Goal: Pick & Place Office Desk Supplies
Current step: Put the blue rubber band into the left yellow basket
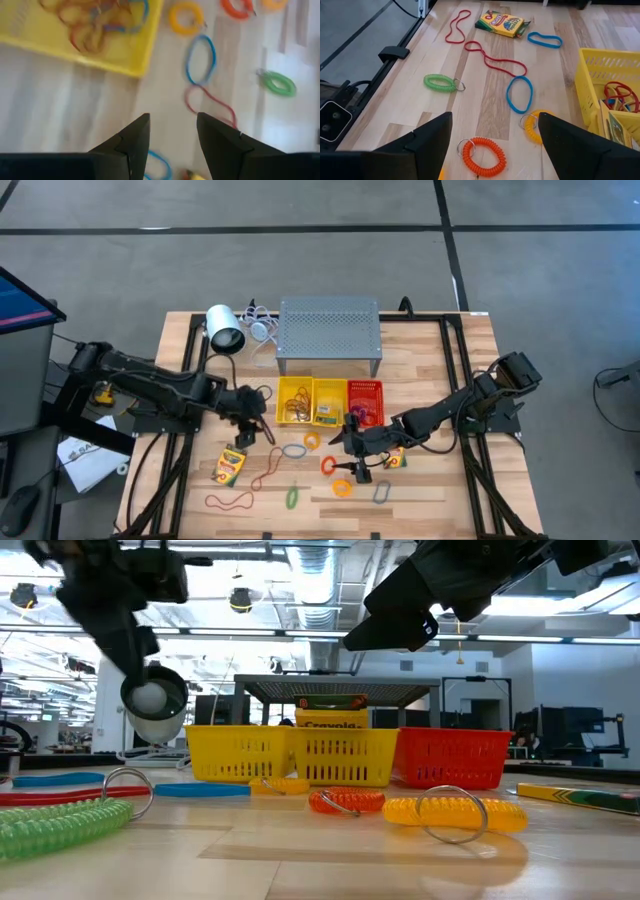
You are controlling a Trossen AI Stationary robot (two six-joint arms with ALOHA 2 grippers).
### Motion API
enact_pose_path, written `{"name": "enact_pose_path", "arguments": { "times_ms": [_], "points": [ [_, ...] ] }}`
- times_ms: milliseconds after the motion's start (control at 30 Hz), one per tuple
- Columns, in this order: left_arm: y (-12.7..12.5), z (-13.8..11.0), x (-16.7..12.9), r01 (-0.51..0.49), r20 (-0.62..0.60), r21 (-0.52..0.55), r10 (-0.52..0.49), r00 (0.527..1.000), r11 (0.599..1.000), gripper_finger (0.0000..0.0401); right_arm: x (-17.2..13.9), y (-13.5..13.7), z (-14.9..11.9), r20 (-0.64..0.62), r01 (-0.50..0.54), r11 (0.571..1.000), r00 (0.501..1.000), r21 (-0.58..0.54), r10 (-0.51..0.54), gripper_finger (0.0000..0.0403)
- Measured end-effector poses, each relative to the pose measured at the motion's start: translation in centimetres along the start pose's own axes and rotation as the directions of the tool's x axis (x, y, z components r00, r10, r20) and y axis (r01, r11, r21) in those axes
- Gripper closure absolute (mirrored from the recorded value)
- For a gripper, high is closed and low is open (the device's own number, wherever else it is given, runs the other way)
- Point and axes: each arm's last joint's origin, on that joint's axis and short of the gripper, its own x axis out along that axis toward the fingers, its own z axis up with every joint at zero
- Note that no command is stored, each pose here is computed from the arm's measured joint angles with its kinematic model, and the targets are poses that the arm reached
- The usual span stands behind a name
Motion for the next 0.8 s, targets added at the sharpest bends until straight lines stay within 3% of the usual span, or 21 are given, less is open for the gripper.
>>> {"name": "enact_pose_path", "arguments": {
  "times_ms": [267,567,800],
  "points": [
    [-0.3,-1.6,1.3,-0.110,-0.174,-0.125,0.087,0.981,0.986,0.0253,0.0,0.0,0.1,0.012,-0.002,1.000,1.000,0.002,0.002,0.0112],
    [0.7,-1.7,4.9,-0.256,-0.310,-0.155,0.199,0.930,0.954,0.0260,-0.1,0.4,0.1,0.011,-0.011,1.000,1.000,0.006,0.011,0.0112],
    [1.7,-1.5,6.3,-0.312,-0.358,-0.172,0.235,0.904,0.935,0.0261,-0.1,0.6,0.0,0.010,-0.016,1.000,1.000,0.003,0.016,0.0112]
  ]
}}
